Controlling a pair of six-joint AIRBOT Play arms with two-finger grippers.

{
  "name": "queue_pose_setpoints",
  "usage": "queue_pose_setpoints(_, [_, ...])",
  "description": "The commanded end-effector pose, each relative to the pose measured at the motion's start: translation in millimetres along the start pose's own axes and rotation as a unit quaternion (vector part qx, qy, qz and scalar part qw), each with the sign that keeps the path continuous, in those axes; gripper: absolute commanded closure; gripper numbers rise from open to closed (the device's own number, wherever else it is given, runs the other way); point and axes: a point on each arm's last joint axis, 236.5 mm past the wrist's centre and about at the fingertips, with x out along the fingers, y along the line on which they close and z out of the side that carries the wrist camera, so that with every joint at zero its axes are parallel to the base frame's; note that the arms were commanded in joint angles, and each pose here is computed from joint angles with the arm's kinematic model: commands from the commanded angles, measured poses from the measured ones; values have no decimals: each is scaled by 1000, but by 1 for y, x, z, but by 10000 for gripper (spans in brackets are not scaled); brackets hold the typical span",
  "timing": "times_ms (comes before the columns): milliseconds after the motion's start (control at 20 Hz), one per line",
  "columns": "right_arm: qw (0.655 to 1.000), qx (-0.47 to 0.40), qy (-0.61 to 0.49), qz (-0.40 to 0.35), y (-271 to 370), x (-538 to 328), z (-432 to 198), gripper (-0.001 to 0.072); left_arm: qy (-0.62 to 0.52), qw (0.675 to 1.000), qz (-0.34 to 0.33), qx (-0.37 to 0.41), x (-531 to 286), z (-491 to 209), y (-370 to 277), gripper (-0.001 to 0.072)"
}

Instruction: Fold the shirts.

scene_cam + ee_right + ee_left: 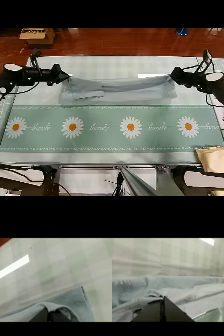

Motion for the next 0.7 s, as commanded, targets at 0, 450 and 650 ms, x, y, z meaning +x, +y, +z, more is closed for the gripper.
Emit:
queue_pose_setpoints(0, [1000,-1,15,-13,-13,14,-9,682,17,1000,4,-19,15,-6,17,676])
queue_pose_setpoints(450, [996,-70,-1,-48,-31,-23,15,334,43,998,-15,-39,-7,-10,26,166])
queue_pose_setpoints(650, [984,-46,-14,-169,-103,-88,40,288,79,994,-46,-57,-41,-20,28,167])
